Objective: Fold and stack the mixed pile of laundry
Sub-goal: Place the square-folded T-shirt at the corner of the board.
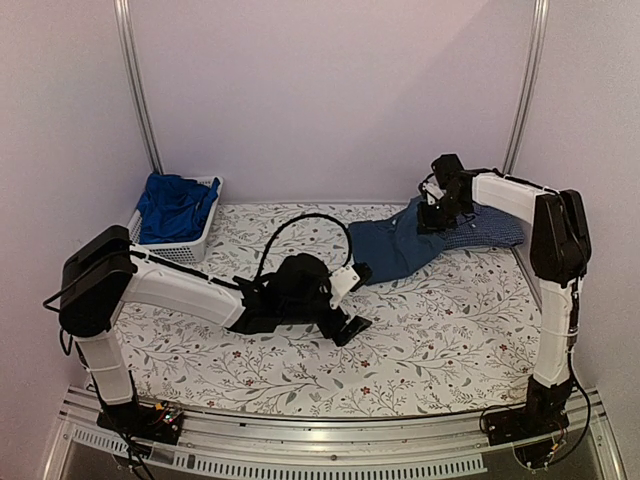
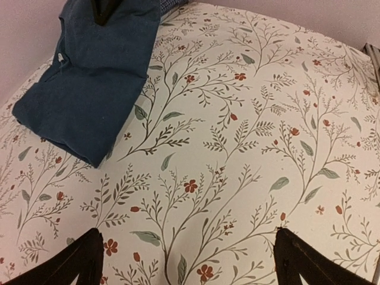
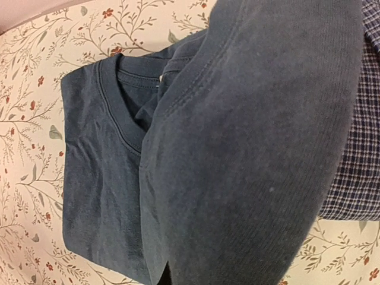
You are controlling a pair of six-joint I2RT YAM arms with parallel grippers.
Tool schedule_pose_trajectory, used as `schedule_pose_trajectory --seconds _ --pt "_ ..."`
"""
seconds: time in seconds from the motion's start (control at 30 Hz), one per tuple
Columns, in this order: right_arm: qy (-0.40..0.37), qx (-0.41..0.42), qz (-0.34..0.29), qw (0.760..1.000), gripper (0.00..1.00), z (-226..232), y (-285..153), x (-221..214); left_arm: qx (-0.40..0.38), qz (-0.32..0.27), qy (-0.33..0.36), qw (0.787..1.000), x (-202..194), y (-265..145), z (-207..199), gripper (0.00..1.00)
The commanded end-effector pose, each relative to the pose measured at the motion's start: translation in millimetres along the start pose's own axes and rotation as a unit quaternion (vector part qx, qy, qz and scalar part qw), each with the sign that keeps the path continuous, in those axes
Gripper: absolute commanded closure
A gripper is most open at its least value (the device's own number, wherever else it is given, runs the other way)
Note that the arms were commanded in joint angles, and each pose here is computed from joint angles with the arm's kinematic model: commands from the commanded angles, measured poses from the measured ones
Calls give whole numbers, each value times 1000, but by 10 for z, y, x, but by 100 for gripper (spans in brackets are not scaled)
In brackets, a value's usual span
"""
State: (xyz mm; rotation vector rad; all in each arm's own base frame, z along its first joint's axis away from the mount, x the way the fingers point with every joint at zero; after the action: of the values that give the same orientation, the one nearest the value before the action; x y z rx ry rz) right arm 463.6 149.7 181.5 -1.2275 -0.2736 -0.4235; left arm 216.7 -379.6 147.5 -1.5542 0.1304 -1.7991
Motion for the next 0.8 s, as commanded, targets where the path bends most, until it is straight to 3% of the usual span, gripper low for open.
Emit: schedule_pose_trajectory --seconds 0.0,0.3,0.77 --pt "-27 -79 -35 996 100 -121 -89 301 12 7 -6 1000 -14 24 51 0" --pt "-52 -154 -95 982 100 -187 -394 665 9 15 -6 1000 -81 41 38 0" --pt "-58 -160 -156 973 100 -216 -1071 876 5 20 -7 1000 -121 101 24 0"
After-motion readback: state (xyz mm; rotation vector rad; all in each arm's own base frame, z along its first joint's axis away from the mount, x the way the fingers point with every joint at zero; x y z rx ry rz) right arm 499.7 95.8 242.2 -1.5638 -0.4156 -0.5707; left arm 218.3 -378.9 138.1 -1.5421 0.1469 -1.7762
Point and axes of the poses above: each gripper's point midway between its finger pads, its own y axis out along the fingers, its own z axis along the line the jaws close on, x = y × z, the point moved 9 cm from there along -y, back along the fingers, and after that the axes turned 13 degrees about y, right-handed, at the moved point
